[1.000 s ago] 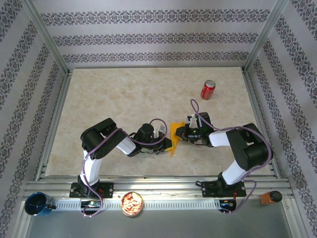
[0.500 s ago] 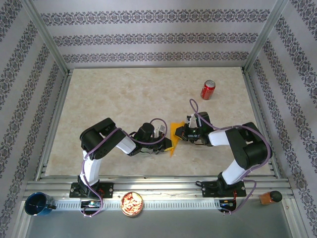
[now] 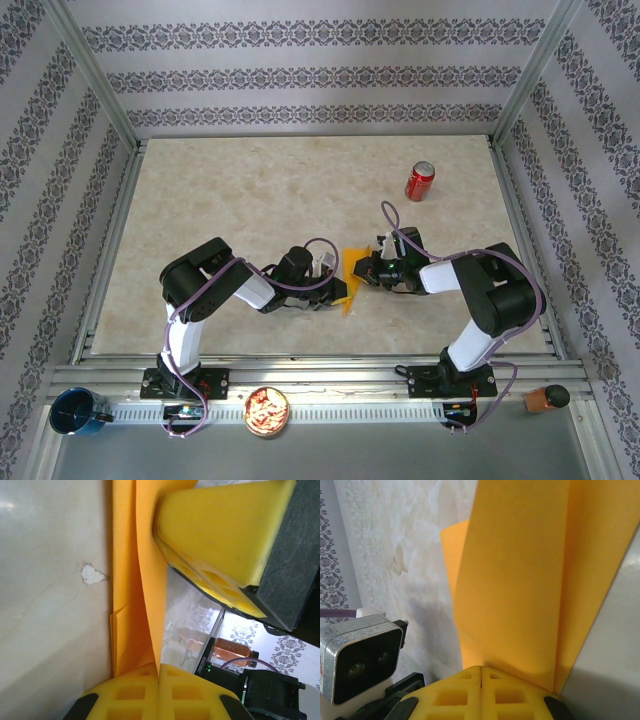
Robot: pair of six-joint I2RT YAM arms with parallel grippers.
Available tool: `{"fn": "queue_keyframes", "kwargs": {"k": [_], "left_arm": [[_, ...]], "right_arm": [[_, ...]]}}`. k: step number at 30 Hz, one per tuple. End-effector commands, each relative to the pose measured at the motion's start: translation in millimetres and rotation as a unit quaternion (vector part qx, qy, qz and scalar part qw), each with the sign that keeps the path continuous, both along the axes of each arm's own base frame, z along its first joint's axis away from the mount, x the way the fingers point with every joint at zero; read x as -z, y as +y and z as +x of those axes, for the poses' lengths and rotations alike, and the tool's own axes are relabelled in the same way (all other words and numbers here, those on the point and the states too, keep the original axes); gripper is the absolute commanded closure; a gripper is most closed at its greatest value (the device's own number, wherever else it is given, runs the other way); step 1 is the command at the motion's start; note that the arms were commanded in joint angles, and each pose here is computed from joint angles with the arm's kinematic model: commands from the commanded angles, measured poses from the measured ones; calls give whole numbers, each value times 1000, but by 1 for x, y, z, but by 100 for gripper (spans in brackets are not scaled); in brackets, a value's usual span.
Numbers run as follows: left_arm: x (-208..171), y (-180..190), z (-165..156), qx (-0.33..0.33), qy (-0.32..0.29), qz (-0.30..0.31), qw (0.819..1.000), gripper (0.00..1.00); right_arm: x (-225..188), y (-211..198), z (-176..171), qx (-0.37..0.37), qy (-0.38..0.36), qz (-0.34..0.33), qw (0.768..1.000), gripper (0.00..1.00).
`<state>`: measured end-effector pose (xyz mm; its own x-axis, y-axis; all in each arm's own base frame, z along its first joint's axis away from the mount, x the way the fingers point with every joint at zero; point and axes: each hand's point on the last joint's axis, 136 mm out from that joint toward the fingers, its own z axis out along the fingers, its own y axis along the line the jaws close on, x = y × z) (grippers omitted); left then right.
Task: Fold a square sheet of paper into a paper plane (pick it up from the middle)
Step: Fold the wing for the fifth time at the center of the table.
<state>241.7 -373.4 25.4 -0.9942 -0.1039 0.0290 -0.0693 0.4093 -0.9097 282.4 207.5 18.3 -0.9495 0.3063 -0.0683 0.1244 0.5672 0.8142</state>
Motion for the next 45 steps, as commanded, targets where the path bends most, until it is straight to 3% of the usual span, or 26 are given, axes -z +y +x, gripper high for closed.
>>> {"fn": "queue_keyframes", "kwargs": {"k": [1,6,17,25,33,45], "left_arm": [[44,28,-14,-10,60,81,995,96],[43,33,-18,0,52,97,994,86],[38,28,-32,43,48,109,992,85],[40,29,-41,54,41,124,990,97],[35,27,-50,64,40,105,992,89],[31,24,-59,77,29,107,991,96]], "right_arm": [[20,-8,-2,7,20,-25,999,92],[26,-9,-6,10,32,-29,999,92],[26,-8,-8,11,33,-29,999,92],[28,-10,-10,13,36,-33,999,92],[34,-13,-12,17,46,-41,998,92],[37,-15,-16,19,52,-47,997,92]]}}
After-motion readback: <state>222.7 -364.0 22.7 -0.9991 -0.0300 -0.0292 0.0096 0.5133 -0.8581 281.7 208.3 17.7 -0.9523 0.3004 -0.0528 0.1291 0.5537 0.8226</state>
